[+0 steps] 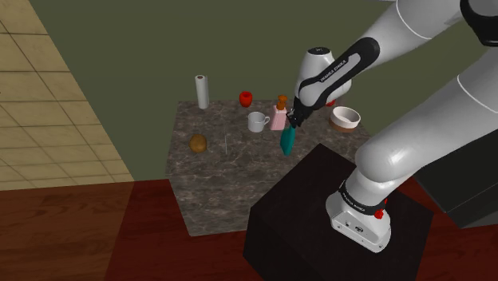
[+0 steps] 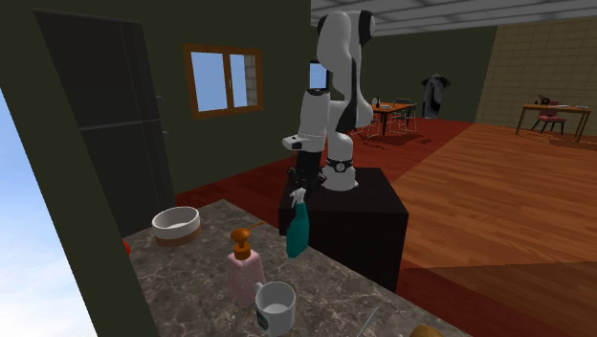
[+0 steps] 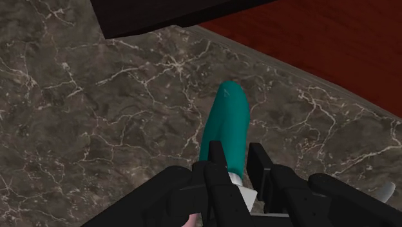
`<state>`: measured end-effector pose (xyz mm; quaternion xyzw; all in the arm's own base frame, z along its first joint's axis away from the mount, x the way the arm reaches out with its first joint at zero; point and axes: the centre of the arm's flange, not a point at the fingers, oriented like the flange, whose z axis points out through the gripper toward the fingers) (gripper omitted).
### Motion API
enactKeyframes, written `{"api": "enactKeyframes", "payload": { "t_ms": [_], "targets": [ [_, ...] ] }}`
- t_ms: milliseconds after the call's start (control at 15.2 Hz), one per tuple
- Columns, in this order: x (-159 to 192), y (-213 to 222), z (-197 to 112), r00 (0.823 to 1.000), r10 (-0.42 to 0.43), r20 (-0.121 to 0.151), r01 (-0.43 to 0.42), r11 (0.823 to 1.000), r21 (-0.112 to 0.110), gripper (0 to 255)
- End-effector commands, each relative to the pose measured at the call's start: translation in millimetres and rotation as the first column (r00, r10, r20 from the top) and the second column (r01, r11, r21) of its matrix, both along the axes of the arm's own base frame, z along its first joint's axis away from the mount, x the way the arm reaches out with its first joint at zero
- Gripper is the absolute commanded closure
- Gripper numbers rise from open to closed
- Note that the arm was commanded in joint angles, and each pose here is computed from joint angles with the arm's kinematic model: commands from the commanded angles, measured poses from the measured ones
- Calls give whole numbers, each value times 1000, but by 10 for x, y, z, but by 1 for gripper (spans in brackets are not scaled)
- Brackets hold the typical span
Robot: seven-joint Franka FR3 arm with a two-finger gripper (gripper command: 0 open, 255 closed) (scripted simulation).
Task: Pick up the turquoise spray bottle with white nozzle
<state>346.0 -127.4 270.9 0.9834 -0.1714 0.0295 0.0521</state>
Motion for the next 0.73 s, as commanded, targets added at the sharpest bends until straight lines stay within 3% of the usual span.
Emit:
{"api": "enactKeyframes", "payload": {
  "t_ms": [0, 660],
  "targets": [
    [-1, 8, 111, 1000, 0, 0, 0, 1000, 0, 255],
    [-1, 8, 541, 1000, 0, 0, 0, 1000, 0, 255]
  ]
}}
